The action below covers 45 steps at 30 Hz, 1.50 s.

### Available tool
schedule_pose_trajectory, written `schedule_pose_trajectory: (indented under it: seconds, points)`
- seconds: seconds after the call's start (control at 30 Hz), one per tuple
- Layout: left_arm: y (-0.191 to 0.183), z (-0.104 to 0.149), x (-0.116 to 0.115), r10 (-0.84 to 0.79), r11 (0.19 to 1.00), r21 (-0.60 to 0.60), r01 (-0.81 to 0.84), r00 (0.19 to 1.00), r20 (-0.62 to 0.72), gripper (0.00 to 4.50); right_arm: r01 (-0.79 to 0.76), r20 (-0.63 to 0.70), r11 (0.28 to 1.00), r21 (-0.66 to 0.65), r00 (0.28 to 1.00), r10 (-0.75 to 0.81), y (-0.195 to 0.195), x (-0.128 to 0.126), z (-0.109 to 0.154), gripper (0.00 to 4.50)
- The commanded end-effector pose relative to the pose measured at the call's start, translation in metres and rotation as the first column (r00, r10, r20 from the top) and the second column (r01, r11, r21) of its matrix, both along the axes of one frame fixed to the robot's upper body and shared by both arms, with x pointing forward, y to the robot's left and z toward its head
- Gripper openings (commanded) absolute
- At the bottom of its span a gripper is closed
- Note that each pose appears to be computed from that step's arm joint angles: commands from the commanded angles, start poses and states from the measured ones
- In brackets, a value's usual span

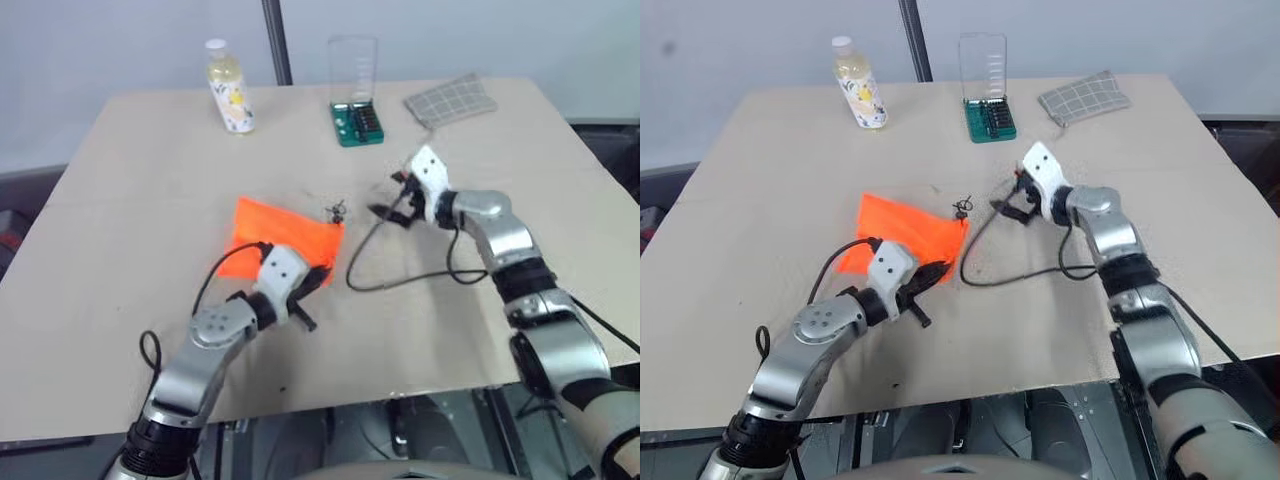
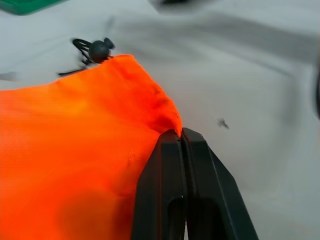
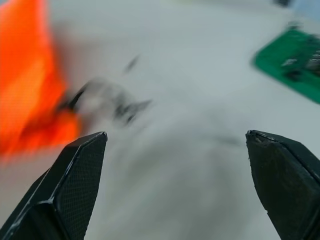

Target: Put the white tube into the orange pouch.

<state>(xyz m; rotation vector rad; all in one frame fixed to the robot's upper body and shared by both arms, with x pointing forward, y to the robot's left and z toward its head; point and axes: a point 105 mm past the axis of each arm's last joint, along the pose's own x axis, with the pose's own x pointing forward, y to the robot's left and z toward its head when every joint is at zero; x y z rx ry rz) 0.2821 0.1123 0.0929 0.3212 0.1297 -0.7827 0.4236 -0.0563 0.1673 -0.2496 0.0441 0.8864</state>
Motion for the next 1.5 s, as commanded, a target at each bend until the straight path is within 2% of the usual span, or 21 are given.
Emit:
schedule_pose_trajectory:
  seconds: [0.03, 0.17, 0.27, 0.5, 0.87, 1.23, 1.4, 1.5]
  points:
    - [-0.004, -0.002, -0.004, -0.045, 0.998, 0.049, 0.043, 0.998, 0.036, 0.0, 0.032, -0.023, 0.992, 0.119, 0.999, -0.029, 0.016, 0.009, 0.012, 4.49]
    - [-0.004, -0.007, -0.006, -0.057, 0.996, 0.077, 0.054, 0.998, 0.038, 0.0, 0.055, -0.101, 0.982, 0.179, 0.994, -0.038, 0.037, 0.012, -0.003, 4.49]
    - [-0.004, -0.008, -0.006, -0.058, 0.995, 0.083, 0.054, 0.997, 0.043, 0.0, 0.025, -0.135, 0.991, 0.131, 0.991, -0.007, 0.055, 0.007, -0.025, 4.49]
    - [-0.003, -0.009, -0.004, -0.059, 0.994, 0.093, 0.054, 0.997, 0.05, 0.0, -0.051, -0.192, 0.997, 0.061, 0.979, 0.062, 0.076, -0.006, -0.052, 4.49]
    - [0.0, -0.008, -0.005, -0.06, 0.994, 0.097, 0.055, 0.997, 0.051, 0.0, -0.199, -0.105, 0.973, -0.117, 0.977, 0.187, 0.091, -0.022, -0.069, 4.49]
    - [0.001, -0.008, -0.005, -0.051, 0.995, 0.093, 0.046, 0.997, 0.052, 0.0, -0.316, -0.097, 0.934, -0.169, 0.948, 0.303, 0.101, -0.037, -0.079, 4.49]
    - [0.001, -0.008, -0.005, -0.049, 0.995, 0.091, 0.044, 0.998, 0.051, 0.0, -0.385, -0.111, 0.91, -0.152, 0.922, 0.372, 0.108, -0.046, -0.079, 4.49]
    - [0.002, -0.008, -0.005, -0.046, 0.995, 0.091, 0.041, 0.998, 0.049, 0.0, -0.406, -0.109, 0.903, -0.142, 0.913, 0.394, 0.11, -0.049, -0.078, 3.8]
